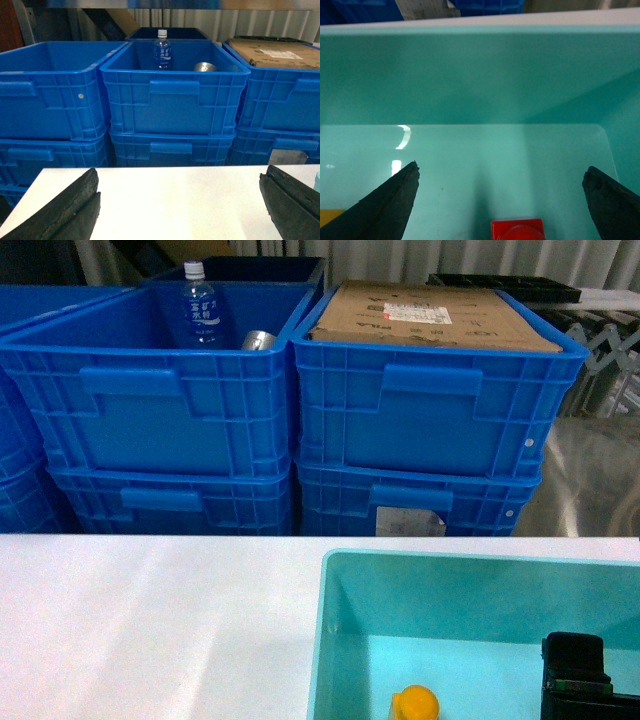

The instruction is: Pick red block from blue box to shelf

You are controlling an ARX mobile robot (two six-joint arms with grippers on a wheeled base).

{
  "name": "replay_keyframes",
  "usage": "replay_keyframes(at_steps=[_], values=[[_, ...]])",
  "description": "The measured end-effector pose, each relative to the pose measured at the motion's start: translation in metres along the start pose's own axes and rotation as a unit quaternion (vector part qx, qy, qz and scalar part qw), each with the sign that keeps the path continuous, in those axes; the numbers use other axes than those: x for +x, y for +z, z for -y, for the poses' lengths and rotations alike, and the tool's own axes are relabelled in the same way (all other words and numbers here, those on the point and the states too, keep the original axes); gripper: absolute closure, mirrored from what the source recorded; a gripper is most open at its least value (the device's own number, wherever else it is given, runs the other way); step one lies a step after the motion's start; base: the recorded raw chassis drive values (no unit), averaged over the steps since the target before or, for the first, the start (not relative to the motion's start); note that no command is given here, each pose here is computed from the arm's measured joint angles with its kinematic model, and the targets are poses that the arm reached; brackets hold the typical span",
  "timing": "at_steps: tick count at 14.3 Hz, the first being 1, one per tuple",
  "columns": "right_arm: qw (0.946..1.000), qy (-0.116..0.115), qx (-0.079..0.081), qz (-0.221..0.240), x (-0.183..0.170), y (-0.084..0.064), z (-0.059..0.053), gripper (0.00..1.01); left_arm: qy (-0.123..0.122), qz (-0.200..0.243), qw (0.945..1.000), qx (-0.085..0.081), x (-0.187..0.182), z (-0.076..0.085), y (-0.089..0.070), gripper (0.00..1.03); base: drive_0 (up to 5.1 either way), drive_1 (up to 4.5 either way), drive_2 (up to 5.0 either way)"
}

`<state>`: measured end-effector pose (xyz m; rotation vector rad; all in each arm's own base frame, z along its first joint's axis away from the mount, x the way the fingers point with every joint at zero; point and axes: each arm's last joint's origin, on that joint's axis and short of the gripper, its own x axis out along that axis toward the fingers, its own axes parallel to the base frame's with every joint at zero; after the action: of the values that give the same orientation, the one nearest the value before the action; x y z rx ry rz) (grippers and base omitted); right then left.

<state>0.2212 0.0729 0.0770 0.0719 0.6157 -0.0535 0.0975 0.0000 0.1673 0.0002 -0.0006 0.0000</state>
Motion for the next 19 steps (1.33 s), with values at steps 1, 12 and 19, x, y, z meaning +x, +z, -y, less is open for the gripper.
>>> replay_keyframes(at_steps=[1, 12, 19], values=[[0.9999, -0.009, -0.002, -0.009, 0.006, -0.009, 0.0, 0.03, 0.0, 0.0, 1.0, 0.0, 0.0, 0.0, 0.0, 0.05, 0.0, 0.0, 0.0], [0.9994, -0.016, 0.0, -0.032, 0.024, -0.04, 0.002, 0.03, 0.0, 0.0, 1.0, 0.0, 0.0, 0.0, 0.0, 0.05, 0.0, 0.0, 0.0], [0.9997, -0.016, 0.011, 0.017, 0.043, -0.046, 0.009, 0.1, 0.0, 0.0, 1.0, 0.0, 0.0, 0.0, 0.0, 0.05, 0.0, 0.0, 0.0]])
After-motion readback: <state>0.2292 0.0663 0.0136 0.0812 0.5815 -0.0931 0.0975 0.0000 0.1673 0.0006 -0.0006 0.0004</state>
